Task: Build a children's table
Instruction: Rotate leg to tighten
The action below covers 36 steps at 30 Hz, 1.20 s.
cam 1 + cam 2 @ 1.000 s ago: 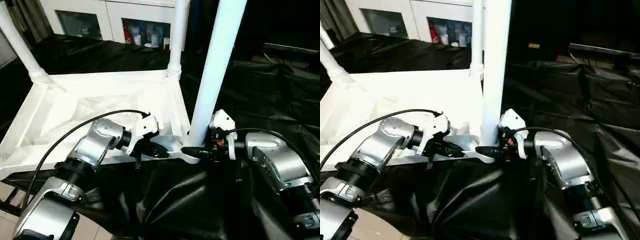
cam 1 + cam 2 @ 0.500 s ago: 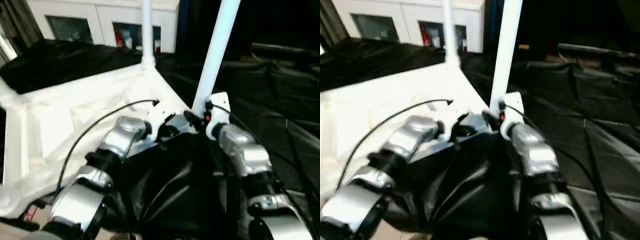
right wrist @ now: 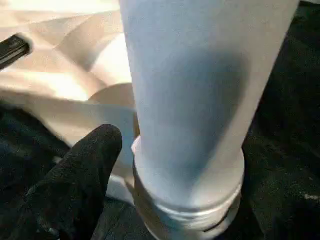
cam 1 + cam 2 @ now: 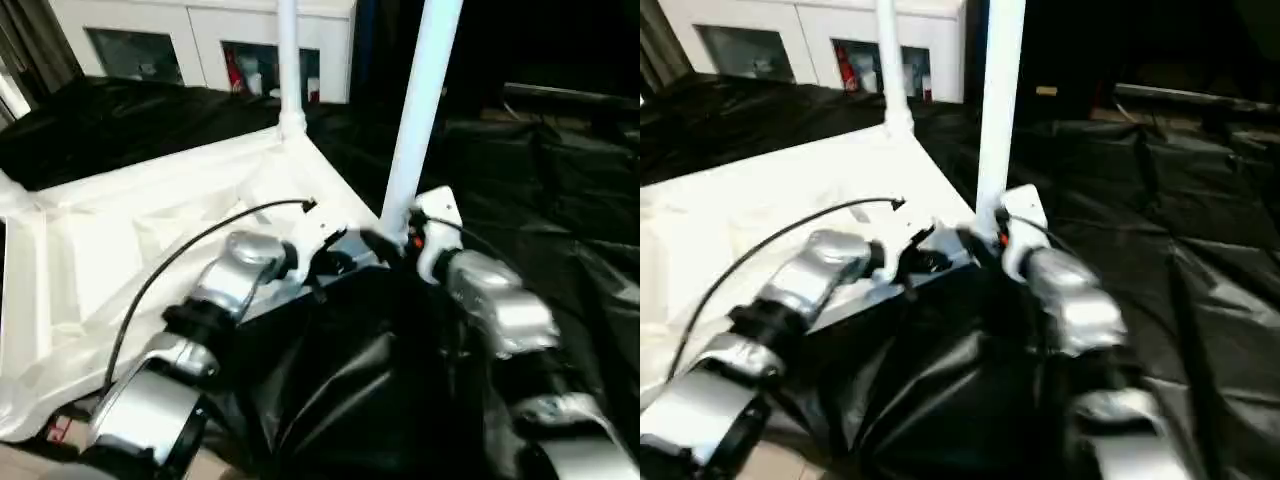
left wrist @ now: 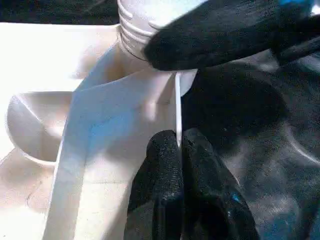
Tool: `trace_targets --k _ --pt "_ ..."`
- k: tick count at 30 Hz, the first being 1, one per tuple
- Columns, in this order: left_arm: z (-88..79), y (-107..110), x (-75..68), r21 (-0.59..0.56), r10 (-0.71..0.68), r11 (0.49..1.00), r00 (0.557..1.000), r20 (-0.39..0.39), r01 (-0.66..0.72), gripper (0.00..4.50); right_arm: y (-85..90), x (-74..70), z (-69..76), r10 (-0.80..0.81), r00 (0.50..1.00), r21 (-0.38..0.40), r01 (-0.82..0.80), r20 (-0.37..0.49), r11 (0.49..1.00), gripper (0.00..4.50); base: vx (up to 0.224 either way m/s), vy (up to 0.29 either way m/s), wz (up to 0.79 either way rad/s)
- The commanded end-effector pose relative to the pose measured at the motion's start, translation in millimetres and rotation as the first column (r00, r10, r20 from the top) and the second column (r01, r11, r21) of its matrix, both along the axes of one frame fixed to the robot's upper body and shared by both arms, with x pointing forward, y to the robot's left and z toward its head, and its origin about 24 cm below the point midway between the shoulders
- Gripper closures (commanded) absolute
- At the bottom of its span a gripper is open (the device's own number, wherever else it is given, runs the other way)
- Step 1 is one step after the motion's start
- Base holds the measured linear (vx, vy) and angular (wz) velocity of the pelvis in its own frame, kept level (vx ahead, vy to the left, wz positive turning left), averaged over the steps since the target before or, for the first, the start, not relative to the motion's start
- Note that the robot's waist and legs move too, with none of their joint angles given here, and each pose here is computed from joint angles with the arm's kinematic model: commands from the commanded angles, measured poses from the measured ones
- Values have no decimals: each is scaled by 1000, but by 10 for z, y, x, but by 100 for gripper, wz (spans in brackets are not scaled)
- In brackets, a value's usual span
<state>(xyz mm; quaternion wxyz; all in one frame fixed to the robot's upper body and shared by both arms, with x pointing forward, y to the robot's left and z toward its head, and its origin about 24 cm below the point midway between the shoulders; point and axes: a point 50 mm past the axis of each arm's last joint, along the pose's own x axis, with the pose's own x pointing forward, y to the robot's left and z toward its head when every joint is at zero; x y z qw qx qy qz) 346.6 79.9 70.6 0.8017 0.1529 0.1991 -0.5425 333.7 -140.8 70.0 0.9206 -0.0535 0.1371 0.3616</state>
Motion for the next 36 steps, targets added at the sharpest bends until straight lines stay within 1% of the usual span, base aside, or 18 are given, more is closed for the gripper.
trace_targets --k 1,3,5,9,13,15,18,21,22,25,27,29,30,31,32,34,35,36 --pt "119 -193 -54 -39 -125 991 991 54 127 450 341 -181 -110 261 963 18 -260 -71 965 67 0 0 0" --pt "109 -143 -94 -37 -170 984 985 39 171 450 246 -211 -85 306 949 14 -306 -78 952 67 0 0 0" --pt "123 -86 -172 -55 -261 963 965 28 263 450 137 -252 -41 366 927 1 -368 -84 930 67 0 0 0" --pt "125 15 -266 -56 -355 934 935 -5 354 450 41 -310 -1 427 899 -19 -431 -96 902 67 0 0 0" --pt "116 81 -302 -61 -381 924 924 -30 379 450 22 -337 0 451 886 -23 -456 -108 890 67 0 0 0" --pt "113 97 -307 -54 -381 924 924 -29 379 450 27 -353 -3 461 880 -15 -466 -114 885 92 0 0 0" --pt "102 109 -304 -47 -370 929 929 -28 368 450 65 -379 -13 474 873 10 -476 -119 879 106 0 0 0" --pt "98 105 -308 -48 -364 931 931 -28 363 450 102 -400 -27 480 869 35 -480 -122 877 141 0 0 0" --pt "92 86 -307 -57 -353 935 935 -28 351 450 146 -412 -53 471 874 56 -467 -122 882 141 0 0 0" --pt "82 47 -282 -72 -315 947 949 -29 312 450 205 -387 -102 413 902 80 -406 -124 910 165 0 0 0" --pt "63 -21 -202 -67 -219 974 976 -18 217 450 256 -272 -200 248 959 82 -239 -138 968 170 0 0 0" --pt "49 -90 -111 -57 -113 992 994 -4 113 450 302 -169 -289 85 984 79 -73 -156 994 173 0 0 0" --pt "47 -103 -95 -54 -94 994 996 -3 94 450 310 -150 -304 53 986 79 -41 -159 996 173 0 0 0" --pt "46 -155 -31 -45 -20 999 1000 10 21 450 349 -88 -352 -51 983 83 67 -179 994 174 0 0 0" --pt "46 -155 -31 -45 -20 999 1000 10 21 450 349 -88 -352 -51 983 83 67 -179 994 174 0 0 0" --pt "62 -222 39 -50 70 996 997 18 -69 450 398 -25 -378 -156 971 73 172 -182 982 174 0 0 0" --pt "87 -287 86 -55 131 990 991 31 -129 450 458 17 -394 -222 956 71 239 -192 968 174 0 0 0" --pt "100 -312 98 -57 143 988 989 39 -140 450 492 31 -391 -234 954 69 250 -188 966 174 0 0 0"
